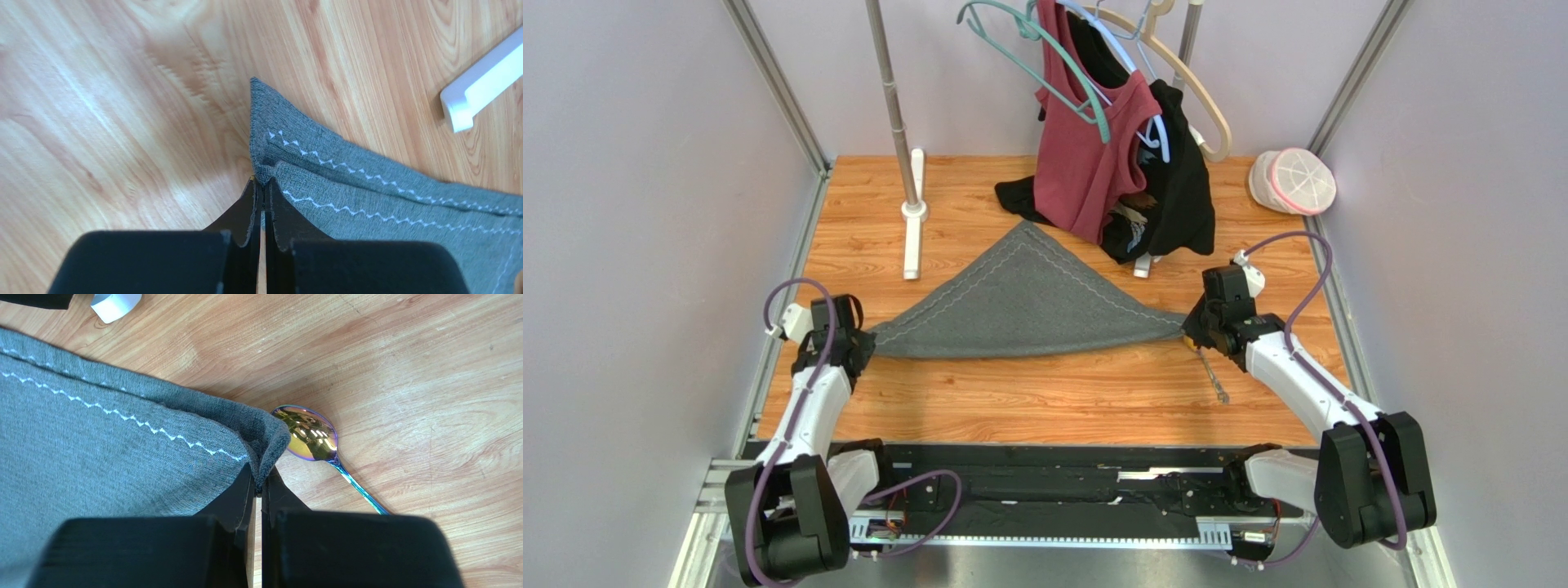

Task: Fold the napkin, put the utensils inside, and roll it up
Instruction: Fold the napkin

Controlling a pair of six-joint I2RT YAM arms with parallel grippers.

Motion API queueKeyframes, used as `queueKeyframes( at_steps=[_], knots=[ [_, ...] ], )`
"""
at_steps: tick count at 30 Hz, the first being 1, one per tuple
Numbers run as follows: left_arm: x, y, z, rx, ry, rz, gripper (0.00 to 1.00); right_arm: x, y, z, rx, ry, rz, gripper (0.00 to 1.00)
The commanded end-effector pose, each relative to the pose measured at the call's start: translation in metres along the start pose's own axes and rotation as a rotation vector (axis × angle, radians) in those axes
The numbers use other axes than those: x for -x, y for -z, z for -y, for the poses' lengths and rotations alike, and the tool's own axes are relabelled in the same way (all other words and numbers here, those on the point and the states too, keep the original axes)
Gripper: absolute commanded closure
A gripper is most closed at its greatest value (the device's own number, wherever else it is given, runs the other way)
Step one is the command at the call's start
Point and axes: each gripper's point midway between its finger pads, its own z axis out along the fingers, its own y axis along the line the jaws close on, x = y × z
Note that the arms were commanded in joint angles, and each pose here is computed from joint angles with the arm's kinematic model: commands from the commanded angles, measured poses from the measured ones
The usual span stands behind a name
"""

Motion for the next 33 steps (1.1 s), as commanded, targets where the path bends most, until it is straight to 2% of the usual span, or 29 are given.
queueKeyframes(
  at_steps=[1,7,9,11,12,13,14,15,17,20,23,24,25,27,29,30,33],
  knots=[
    [0.017,0.003,-0.016,0.062,0.009,0.063,1.0,0.003,0.0,0.008,-0.029,0.02,0.028,1.0],
    [0.017,0.002,-0.022,0.09,0.025,0.052,1.0,-0.005,0.0,0.009,-0.011,0.015,0.005,1.0],
    [0.015,0.004,-0.027,0.107,0.041,0.047,0.93,-0.009,0.001,0.009,-0.002,0.013,-0.007,1.0],
    [0.015,0.009,-0.031,0.11,0.062,0.051,0.74,-0.015,0.003,0.009,0.011,0.011,-0.026,0.97],
    [0.015,0.011,-0.031,0.106,0.067,0.056,0.5,-0.016,0.004,0.007,0.021,0.011,-0.027,0.83],
    [0.018,0.014,-0.032,0.107,0.074,0.069,0.37,-0.015,0.008,0.006,0.035,0.012,-0.022,0.7],
    [0.023,0.022,-0.031,0.096,0.085,0.087,0.26,-0.014,0.012,0.004,0.044,0.019,-0.013,0.46],
    [0.027,0.026,-0.031,0.094,0.086,0.102,0.13,-0.014,0.017,-0.001,0.058,0.038,-0.004,0.41],
    [0.044,0.043,-0.03,0.092,0.093,0.168,0.06,-0.007,0.029,-0.005,0.061,0.074,0.043,0.36],
    [0.071,0.064,-0.019,0.038,0.055,0.266,0.03,0.002,0.049,-0.029,0.135,0.122,0.092,0.36],
    [0.083,0.073,0.006,-0.06,-0.048,0.277,0.05,0.007,0.064,-0.069,0.273,0.205,0.13,0.36],
    [0.079,0.073,0.017,-0.113,-0.08,0.259,0.09,-0.001,0.068,-0.086,0.322,0.277,0.13,0.36],
    [0.074,0.075,0.042,-0.238,-0.128,0.229,0.12,0.009,0.076,-0.11,0.383,0.294,0.171,0.36],
    [0.056,0.079,0.073,-0.344,-0.21,0.157,0.15,-0.012,0.066,-0.138,0.403,0.385,0.116,0.37],
    [0.054,0.085,0.1,-0.384,-0.334,0.112,0.14,-0.007,0.07,-0.177,0.446,0.431,0.124,0.39],
    [0.044,0.091,0.114,-0.431,-0.387,0.05,0.14,-0.026,0.057,-0.194,0.44,0.479,0.081,0.4],
    [0.034,0.111,0.147,-0.541,-0.543,-0.087,0.14,-0.031,0.061,-0.25,0.526,0.533,0.093,0.43]
  ],
)
